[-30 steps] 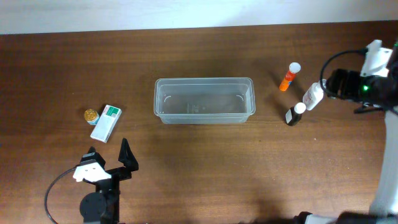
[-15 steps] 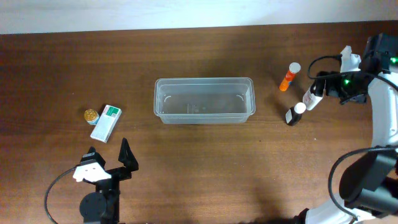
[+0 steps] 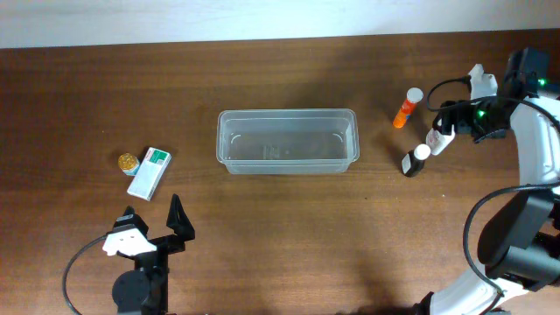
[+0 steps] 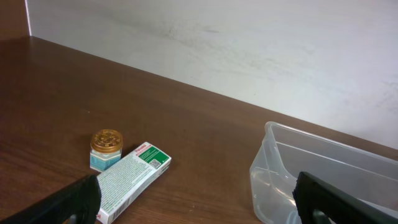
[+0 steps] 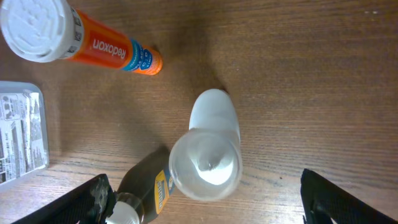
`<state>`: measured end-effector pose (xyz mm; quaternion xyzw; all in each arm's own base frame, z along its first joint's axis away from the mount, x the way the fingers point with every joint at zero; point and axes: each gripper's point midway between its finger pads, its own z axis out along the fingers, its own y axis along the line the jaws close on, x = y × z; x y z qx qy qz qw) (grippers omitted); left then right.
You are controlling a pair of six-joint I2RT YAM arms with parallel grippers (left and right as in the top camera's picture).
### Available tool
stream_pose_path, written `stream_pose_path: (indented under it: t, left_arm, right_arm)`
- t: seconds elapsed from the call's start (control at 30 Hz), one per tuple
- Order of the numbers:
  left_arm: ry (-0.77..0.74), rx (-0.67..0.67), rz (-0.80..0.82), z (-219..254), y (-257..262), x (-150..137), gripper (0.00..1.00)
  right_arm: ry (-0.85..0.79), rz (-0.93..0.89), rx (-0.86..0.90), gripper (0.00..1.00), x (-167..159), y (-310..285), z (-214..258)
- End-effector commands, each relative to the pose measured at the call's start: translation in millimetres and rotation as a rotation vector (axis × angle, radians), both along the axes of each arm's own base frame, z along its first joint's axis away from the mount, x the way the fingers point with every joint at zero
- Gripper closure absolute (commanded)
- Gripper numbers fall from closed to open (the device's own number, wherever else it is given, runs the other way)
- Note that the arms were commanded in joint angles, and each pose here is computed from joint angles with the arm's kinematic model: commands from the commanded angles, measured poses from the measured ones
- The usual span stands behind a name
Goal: Pack container
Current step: 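Move the right gripper over the white pump bottle and lower, then close the right gripper on the white pump bottle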
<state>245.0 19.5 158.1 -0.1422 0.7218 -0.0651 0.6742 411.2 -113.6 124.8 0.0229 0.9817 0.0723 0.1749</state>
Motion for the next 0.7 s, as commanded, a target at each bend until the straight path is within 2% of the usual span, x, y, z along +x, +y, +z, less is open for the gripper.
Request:
stream_pose_path:
  t: [0.0,0.2,0.37,0.53,0.67]
  left_arm:
    - [-0.004,0.008,-0.006,-0.7,-0.4,0.0,0.01]
    - [-0.004,0.008,-0.006,-0.7,-0.4,0.0,0.01]
    - [-0.004,0.008,-0.006,-0.7,-0.4,0.0,0.01]
    - [-0.004,0.008,-0.006,-0.7,-0.4,0.0,0.01]
    - [-0.004,0.008,-0.006,-0.7,-0.4,0.0,0.01]
  right_arm:
    - [-0.005,0.032,0.006,0.12,6.7,-0.7,-7.3]
    - [-0.002,0.032,0.007,0.16,12.3,-2.7,-18.2]
    - [0.009,0.048,0.003,0.22,15.9,-4.9,-31.3]
    - [-0.004,0.045,-0.007,0.34,22.0,-8.4,-36.3]
    - [-0.014,0.045,-0.011,0.36,24.1,-9.3,-36.3]
